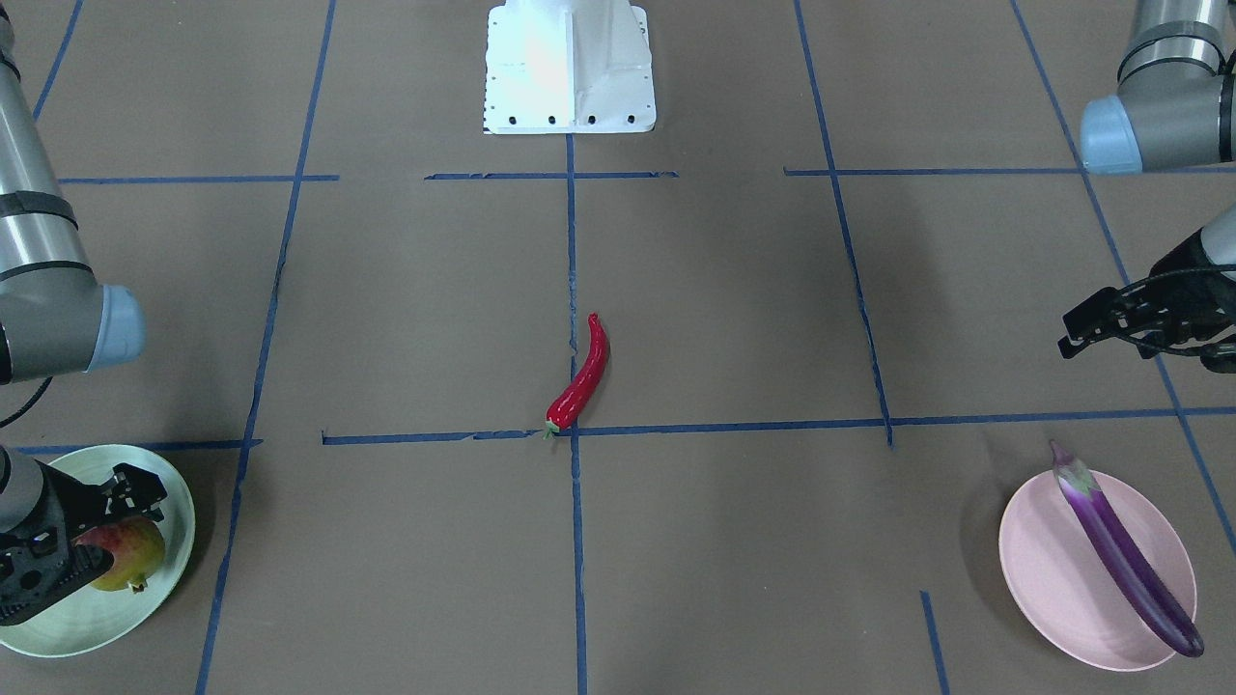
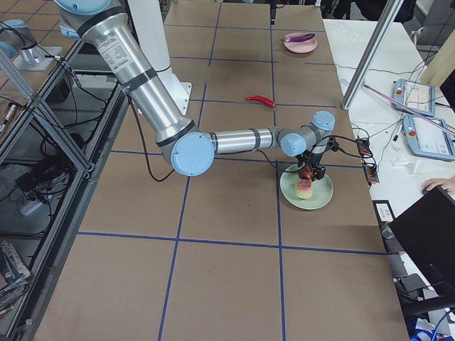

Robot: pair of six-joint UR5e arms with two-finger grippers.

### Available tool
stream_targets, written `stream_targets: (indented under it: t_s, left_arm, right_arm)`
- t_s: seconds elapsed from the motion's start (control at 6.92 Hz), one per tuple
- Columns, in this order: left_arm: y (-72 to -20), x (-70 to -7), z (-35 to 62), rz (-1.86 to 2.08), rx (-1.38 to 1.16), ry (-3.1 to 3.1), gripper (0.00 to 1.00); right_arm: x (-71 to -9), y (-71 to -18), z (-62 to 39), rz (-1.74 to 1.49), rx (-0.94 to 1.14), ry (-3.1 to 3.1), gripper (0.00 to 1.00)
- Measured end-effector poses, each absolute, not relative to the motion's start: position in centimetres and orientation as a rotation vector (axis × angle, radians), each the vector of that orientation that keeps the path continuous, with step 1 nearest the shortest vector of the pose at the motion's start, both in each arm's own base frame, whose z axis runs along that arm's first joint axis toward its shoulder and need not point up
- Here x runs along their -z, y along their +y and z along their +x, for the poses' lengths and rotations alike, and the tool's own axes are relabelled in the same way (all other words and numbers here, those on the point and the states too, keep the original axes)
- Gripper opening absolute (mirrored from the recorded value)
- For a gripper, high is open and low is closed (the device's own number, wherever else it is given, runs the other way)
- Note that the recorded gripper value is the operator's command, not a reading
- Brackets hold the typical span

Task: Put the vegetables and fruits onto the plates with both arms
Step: 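Carry the pomegranate with the right gripper onto the green plate and release, then grasp the red chili pepper with the left gripper while the right arm withdraws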

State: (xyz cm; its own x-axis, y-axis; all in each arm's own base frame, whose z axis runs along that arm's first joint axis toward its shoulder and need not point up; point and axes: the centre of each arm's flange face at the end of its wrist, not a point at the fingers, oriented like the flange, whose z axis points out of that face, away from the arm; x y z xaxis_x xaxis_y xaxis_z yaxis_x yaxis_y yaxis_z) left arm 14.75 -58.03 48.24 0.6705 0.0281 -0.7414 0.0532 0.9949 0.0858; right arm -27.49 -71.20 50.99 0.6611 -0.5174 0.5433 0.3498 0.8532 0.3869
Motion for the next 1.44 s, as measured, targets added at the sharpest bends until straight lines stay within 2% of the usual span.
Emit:
stream_targets:
  t_s: [0.29,0.58,0.87,1.16,1.44]
  left_arm:
    - [-57.8,-46.3,16.3,0.129,-0.025,0.853,1.00]
    - [-57.0,-41.6,23.8,0.137,-0.080,0.869,1.00]
    - [-55.1,-34.7,34.2,0.144,-0.174,0.907,1.00]
    - [-53.5,-29.5,41.2,0.110,-0.145,0.941,1.00]
    - [-53.0,-24.2,50.6,0.137,-0.080,0.911,1.00]
  right_arm:
    - [-48.8,-72.2,-24.9,0.234,0.352,-0.708,1.00]
    - [-47.6,-71.9,-16.2,0.193,0.225,-0.719,1.00]
    - [-52.2,-65.5,-8.4,0.180,0.195,-0.731,1.00]
    - [-59.6,-58.1,-2.3,0.139,0.178,-0.722,1.00]
    - [-63.7,-52.2,1.7,0.099,0.108,-0.721,1.00]
